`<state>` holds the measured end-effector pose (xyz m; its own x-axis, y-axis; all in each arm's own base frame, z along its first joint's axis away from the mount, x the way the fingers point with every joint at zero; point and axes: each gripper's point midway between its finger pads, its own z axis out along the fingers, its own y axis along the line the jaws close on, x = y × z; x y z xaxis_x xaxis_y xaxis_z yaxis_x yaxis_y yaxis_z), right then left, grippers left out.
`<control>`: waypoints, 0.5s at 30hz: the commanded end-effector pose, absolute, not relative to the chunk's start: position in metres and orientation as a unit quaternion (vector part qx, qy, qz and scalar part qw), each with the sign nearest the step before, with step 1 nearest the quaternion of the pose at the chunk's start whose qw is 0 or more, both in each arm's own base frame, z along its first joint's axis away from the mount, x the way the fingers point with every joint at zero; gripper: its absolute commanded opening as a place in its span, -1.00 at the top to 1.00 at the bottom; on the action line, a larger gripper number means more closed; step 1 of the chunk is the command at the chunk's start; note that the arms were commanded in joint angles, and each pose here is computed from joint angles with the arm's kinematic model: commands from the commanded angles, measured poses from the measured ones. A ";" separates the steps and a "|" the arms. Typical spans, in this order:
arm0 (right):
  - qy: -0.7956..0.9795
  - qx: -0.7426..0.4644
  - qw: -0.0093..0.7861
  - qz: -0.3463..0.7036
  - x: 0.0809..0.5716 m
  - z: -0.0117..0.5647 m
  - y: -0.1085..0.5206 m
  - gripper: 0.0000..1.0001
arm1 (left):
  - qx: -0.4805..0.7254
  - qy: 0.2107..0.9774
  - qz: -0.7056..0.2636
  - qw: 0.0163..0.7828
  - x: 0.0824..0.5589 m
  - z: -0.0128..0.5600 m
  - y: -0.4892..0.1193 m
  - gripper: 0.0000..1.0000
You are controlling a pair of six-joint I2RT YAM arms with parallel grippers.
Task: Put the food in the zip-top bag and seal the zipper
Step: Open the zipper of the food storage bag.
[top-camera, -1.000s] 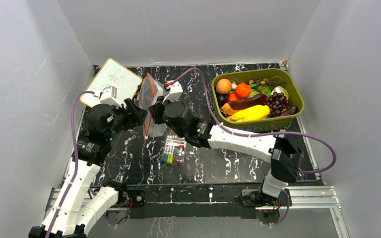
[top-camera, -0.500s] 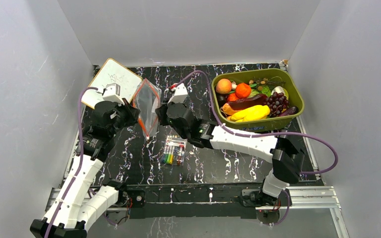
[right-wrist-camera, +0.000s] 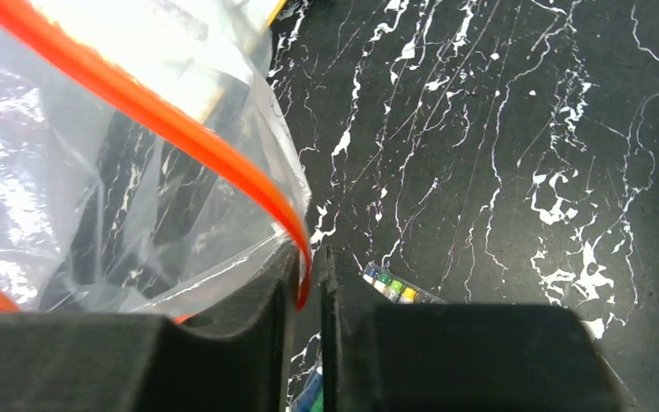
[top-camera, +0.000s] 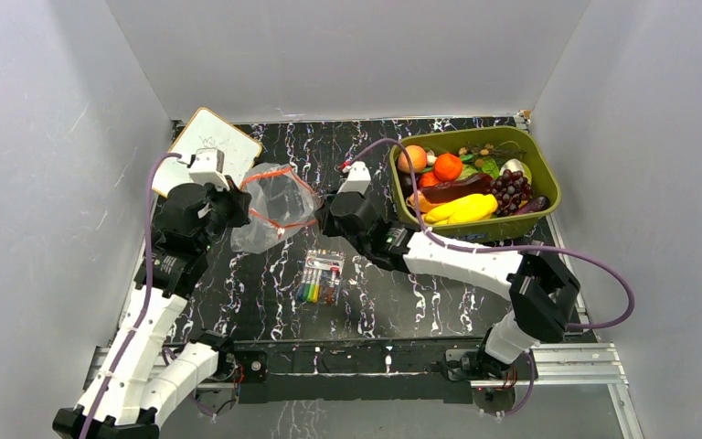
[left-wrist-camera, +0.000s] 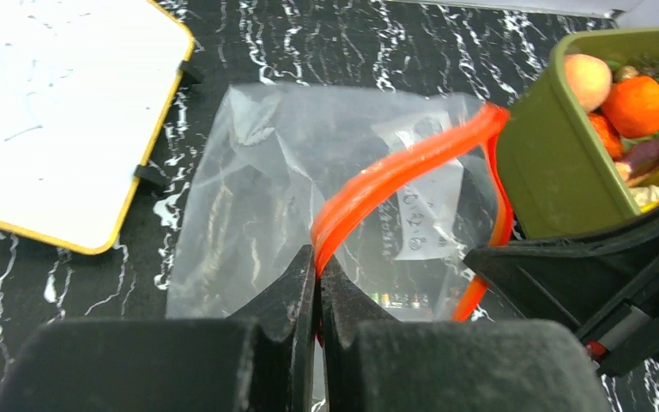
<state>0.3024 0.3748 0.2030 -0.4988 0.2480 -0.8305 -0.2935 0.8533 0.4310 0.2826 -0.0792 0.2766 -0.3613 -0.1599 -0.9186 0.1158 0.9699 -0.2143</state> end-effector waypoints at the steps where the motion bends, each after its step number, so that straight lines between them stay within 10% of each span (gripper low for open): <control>1: 0.787 -0.054 0.520 0.327 0.298 0.253 0.384 0.61 | 0.031 0.803 -0.156 0.574 0.280 0.278 -0.094 1.00; 15: 0.779 -0.166 0.516 0.315 0.282 0.310 0.353 -0.37 | 0.037 0.829 -0.152 0.537 0.274 0.229 -0.095 1.00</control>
